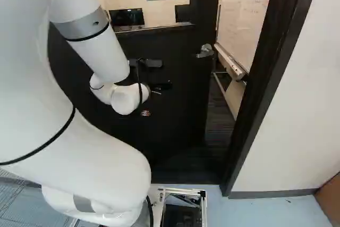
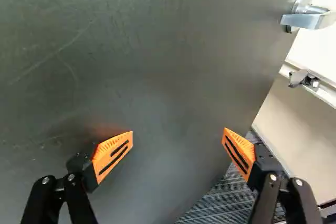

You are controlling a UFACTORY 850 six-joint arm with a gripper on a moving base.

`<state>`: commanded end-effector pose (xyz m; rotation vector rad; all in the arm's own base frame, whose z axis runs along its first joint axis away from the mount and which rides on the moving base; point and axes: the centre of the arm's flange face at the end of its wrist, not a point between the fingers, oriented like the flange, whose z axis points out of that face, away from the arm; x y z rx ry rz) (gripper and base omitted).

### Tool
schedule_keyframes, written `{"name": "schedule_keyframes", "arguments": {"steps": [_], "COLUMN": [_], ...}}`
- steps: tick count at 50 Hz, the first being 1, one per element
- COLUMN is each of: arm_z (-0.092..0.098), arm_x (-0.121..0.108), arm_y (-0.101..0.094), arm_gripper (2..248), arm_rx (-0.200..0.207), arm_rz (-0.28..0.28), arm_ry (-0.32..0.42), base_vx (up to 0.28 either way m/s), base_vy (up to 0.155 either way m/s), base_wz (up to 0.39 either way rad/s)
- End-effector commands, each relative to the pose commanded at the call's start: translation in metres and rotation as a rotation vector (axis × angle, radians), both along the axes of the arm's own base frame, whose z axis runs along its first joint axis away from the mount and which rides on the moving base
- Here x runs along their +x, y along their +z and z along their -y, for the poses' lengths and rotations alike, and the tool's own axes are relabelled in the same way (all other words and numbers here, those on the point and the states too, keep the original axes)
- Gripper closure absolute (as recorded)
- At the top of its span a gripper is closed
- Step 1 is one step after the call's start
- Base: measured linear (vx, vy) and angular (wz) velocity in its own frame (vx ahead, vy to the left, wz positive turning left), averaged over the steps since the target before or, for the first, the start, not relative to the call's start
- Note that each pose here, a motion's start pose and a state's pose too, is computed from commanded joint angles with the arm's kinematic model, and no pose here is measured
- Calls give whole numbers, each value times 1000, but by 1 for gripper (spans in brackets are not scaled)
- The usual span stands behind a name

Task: Open the door and move inside

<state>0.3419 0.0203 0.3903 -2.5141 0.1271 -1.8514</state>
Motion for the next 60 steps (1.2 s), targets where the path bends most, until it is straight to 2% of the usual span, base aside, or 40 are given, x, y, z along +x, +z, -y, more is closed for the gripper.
{"name": "schedule_keyframes", "arguments": {"steps": [60], "arm_z": [-50], "arm_x": [33], "arm_y": [1], "arm_gripper": [3], "arm_rx": [31], "arm_rz": [-8], "arm_ry": [62], "base_vx": [0], "base_vy": [0], "base_wz": [0]}}
